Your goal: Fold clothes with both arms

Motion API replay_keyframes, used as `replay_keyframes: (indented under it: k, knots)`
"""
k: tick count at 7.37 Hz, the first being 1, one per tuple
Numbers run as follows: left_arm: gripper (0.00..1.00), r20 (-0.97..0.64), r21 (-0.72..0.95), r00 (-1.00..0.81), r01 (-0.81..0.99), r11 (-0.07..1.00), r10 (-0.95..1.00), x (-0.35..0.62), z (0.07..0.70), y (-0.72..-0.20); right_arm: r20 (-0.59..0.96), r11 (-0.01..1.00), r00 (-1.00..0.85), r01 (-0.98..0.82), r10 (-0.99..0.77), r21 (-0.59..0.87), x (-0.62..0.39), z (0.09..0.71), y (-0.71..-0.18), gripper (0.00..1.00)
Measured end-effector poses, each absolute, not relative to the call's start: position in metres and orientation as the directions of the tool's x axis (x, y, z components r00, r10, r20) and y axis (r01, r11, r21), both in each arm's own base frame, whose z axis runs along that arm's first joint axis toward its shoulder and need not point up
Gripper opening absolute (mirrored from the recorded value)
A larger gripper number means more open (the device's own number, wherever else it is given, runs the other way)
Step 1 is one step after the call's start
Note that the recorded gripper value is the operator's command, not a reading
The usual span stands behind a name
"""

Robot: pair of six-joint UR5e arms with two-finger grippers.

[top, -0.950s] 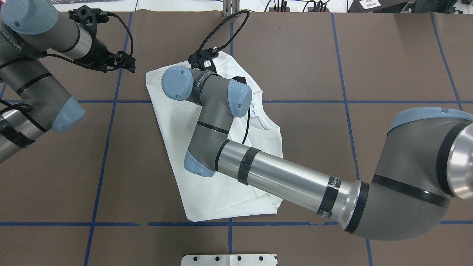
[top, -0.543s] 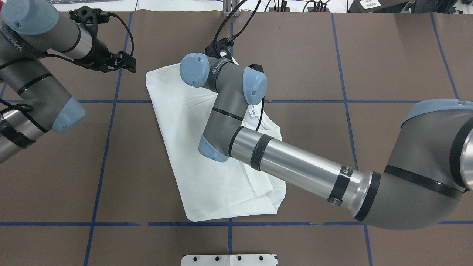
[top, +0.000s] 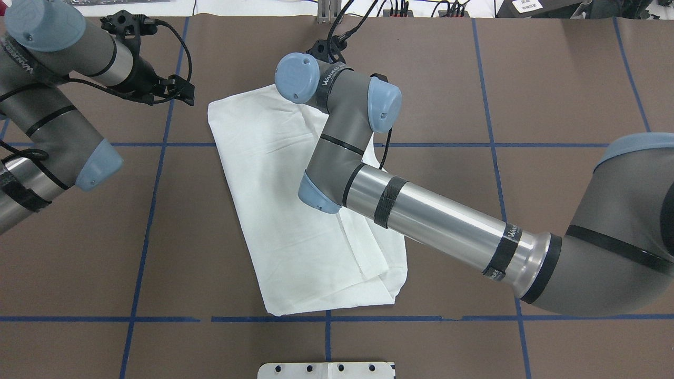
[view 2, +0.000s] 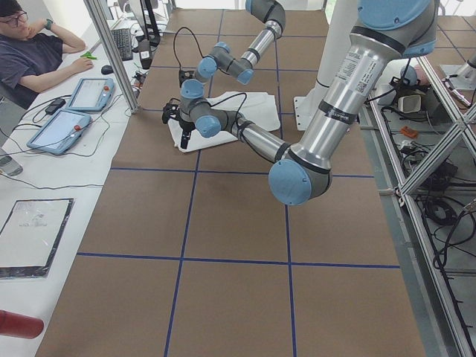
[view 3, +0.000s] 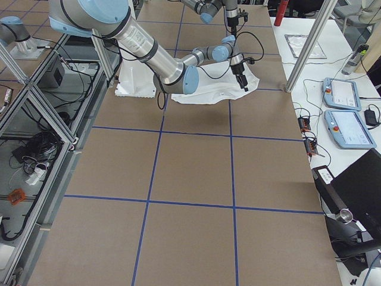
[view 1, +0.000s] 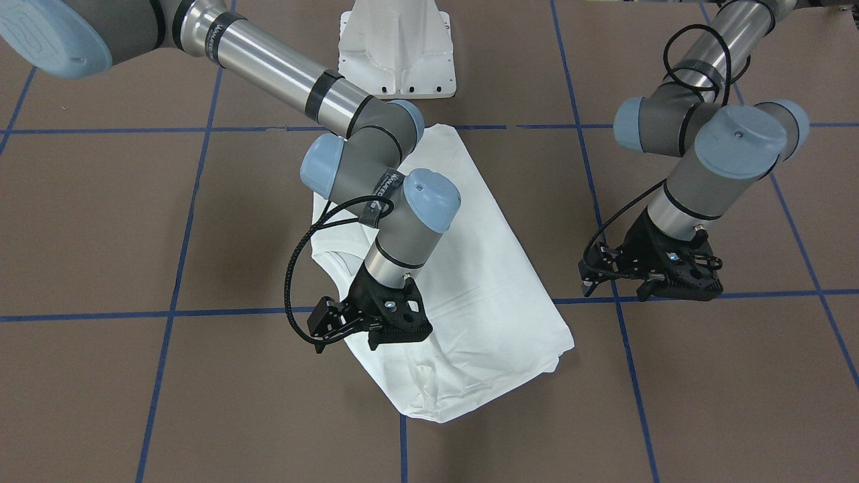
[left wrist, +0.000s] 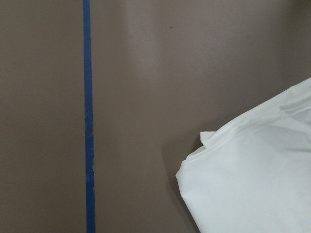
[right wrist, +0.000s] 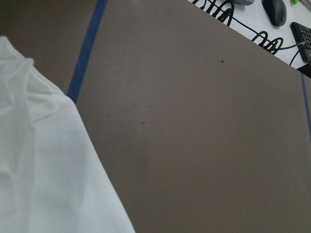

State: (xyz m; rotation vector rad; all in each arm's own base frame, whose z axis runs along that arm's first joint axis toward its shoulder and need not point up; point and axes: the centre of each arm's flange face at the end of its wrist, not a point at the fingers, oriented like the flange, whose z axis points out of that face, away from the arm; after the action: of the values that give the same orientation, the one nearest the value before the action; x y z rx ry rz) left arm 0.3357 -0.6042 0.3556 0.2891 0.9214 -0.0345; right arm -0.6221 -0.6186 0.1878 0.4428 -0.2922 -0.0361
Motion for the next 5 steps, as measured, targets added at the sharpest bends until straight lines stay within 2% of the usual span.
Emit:
replay_keyframes:
  k: [2,3,5]
  knots:
    - [1.0,-0.789,0.231,0.607,0.153,0.961,0.094,0.336,0.356,-0.604,0.41,0.924,0.911,-0.12,-0.043,0.362,-0.629,0.158,-0.595,0.99]
    - [1.0,-0.79,0.231,0.606,0.153,0.961,0.093,0.335,0.355,-0.604,0.447,0.932,0.894,-0.142,-0.024,0.334,-0.639,0.152,-0.578,0.95]
    - [1.0,-0.79,0.232,0.605,0.154,0.96,0.094,0.335,0.354,-0.603,0.475,0.944,0.88,-0.156,-0.002,0.292,-0.659,0.154,-0.548,0.65]
